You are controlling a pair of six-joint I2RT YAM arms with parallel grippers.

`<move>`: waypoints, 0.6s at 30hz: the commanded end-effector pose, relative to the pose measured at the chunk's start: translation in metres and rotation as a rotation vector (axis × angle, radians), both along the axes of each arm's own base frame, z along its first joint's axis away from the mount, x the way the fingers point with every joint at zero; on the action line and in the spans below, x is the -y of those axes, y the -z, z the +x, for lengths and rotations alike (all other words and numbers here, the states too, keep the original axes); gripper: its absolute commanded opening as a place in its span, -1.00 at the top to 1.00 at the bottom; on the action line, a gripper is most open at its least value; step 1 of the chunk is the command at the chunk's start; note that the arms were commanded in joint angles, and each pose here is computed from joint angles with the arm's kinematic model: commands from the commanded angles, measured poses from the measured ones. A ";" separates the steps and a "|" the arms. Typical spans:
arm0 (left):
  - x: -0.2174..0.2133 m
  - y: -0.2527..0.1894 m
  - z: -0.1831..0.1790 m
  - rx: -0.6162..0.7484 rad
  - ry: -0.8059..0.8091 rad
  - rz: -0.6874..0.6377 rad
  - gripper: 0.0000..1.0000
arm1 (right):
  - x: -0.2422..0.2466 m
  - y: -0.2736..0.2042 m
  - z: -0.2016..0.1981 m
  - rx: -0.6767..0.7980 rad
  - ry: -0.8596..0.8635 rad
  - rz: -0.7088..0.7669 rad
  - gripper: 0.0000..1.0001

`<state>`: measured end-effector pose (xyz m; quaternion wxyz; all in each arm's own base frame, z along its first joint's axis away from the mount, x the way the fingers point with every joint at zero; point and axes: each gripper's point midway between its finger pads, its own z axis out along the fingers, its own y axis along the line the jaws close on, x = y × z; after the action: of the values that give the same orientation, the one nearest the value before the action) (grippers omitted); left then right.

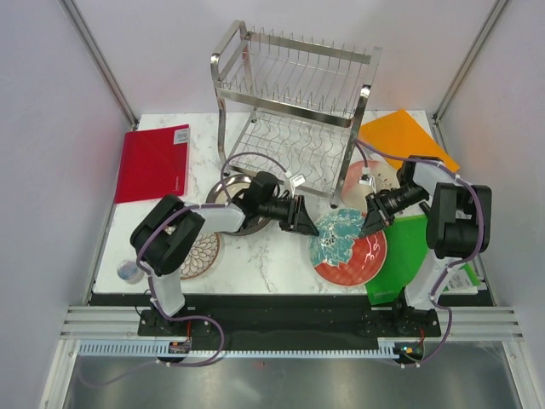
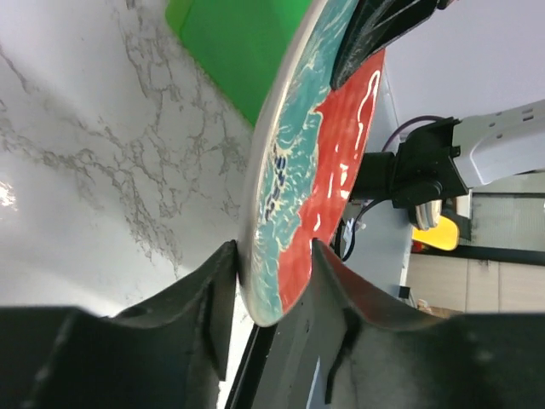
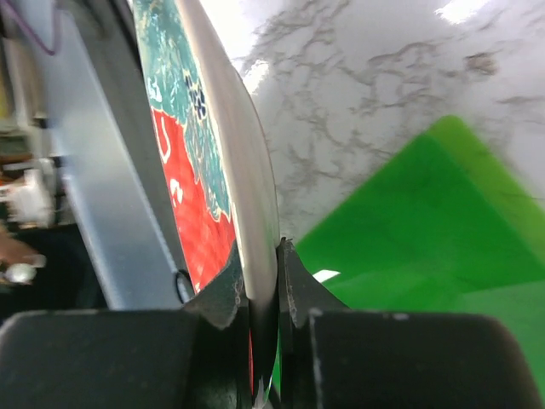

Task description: Load the plates into the dish rack

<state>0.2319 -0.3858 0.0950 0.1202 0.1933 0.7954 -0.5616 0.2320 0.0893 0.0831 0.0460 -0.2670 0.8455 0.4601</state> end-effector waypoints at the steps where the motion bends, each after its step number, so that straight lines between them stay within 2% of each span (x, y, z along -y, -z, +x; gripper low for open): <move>1: 0.001 -0.070 0.007 0.252 0.051 -0.085 -0.10 | 0.009 -0.043 0.000 0.087 0.006 -0.027 1.00; 3: -0.014 -0.080 0.012 0.288 0.022 -0.059 -0.21 | 0.016 -0.058 0.009 0.157 0.021 -0.070 1.00; 4: -0.020 -0.082 0.016 0.333 0.017 -0.045 -0.32 | 0.019 -0.063 0.012 0.184 0.023 -0.090 1.00; 6: -0.041 -0.086 0.022 0.356 -0.007 -0.010 -0.36 | 0.025 -0.078 0.018 0.258 0.028 -0.135 1.00; 7: -0.051 -0.102 0.023 0.438 -0.003 -0.021 -0.37 | 0.026 -0.083 0.019 0.281 0.029 -0.147 1.00; 9: -0.074 -0.109 0.026 0.466 -0.022 0.017 -0.37 | 0.030 -0.100 0.022 0.347 0.041 -0.185 1.00; 10: -0.085 -0.129 0.026 0.580 -0.023 0.013 -0.37 | 0.032 -0.106 0.022 0.370 0.048 -0.200 1.00; 12: -0.105 -0.146 0.039 0.722 -0.074 0.065 -0.37 | 0.039 -0.119 0.021 0.420 0.066 -0.259 1.00; 13: -0.113 -0.163 0.041 0.795 -0.108 0.070 -0.36 | 0.043 -0.122 0.020 0.429 0.075 -0.292 1.00; 16: -0.146 -0.187 0.076 0.928 -0.311 0.193 -0.32 | 0.059 -0.125 0.014 0.423 0.118 -0.411 1.00; 18: -0.158 -0.205 0.085 1.010 -0.359 0.221 -0.23 | 0.069 -0.132 0.011 0.432 0.164 -0.460 1.00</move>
<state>0.2848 -0.2622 0.2737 0.4700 0.3052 0.7233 -0.4035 0.2825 0.0260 0.1878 0.2308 -0.3516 0.8860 0.1952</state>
